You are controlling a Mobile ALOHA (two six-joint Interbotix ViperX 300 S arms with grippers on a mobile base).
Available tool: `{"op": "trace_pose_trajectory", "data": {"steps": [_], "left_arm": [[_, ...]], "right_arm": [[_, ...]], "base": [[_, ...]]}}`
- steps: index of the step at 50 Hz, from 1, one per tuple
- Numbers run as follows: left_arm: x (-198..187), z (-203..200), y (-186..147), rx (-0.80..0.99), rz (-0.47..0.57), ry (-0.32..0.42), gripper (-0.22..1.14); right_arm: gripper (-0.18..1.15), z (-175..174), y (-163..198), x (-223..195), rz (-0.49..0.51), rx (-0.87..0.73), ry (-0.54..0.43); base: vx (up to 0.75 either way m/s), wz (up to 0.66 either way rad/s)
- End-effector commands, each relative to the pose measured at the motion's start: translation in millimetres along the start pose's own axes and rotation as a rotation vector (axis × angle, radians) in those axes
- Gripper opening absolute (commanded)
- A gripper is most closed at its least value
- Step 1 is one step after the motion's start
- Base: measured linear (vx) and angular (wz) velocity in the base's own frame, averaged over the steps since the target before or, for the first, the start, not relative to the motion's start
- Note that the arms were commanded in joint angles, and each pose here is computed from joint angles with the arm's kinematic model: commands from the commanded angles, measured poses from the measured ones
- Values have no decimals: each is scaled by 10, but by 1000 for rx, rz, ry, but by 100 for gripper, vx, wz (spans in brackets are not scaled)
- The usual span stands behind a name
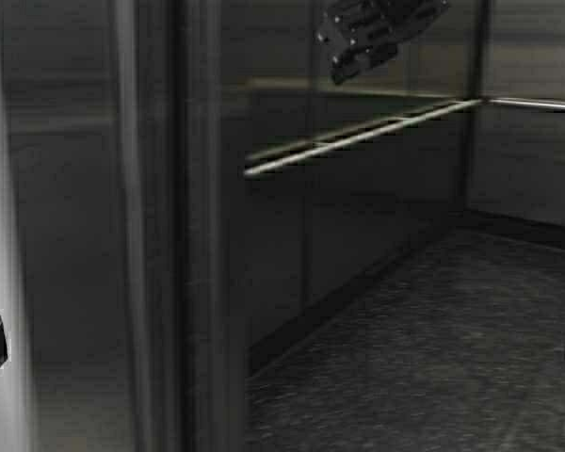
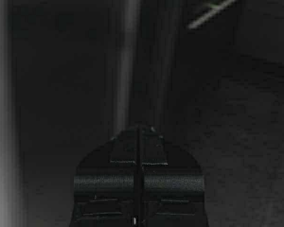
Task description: Navigate to elevator, push the call button, then enter the elevator
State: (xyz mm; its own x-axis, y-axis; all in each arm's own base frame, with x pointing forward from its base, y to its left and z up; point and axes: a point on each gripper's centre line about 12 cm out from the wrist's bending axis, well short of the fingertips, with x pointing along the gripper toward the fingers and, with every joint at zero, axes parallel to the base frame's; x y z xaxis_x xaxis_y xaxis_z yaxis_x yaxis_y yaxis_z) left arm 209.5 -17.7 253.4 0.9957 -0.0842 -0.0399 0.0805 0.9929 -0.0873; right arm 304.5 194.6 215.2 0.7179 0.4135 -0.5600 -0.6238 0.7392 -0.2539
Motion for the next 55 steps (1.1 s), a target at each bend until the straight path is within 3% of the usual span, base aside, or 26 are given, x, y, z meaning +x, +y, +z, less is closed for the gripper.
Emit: {"op": "trace_pose_trajectory", "data": {"steps": [1,25,36,55], "left_arm": [[14,27,0,6,0,-8,2],[-17,8,1,-5,0,-11,2],[-1,81,-6,-6,-3,-32,2],[59,51,-4,-3,-1,-8,2]], "right_arm": [[5,141,-22,-22,-3,-2,-42],[5,133,11,46,16,-7,-54],[5,73,15,38,15,-8,-36],[5,100,15,-34,11,-6,-48]], "base": [[31,-53],[33,-47],[41,-19],[44,-9]]}}
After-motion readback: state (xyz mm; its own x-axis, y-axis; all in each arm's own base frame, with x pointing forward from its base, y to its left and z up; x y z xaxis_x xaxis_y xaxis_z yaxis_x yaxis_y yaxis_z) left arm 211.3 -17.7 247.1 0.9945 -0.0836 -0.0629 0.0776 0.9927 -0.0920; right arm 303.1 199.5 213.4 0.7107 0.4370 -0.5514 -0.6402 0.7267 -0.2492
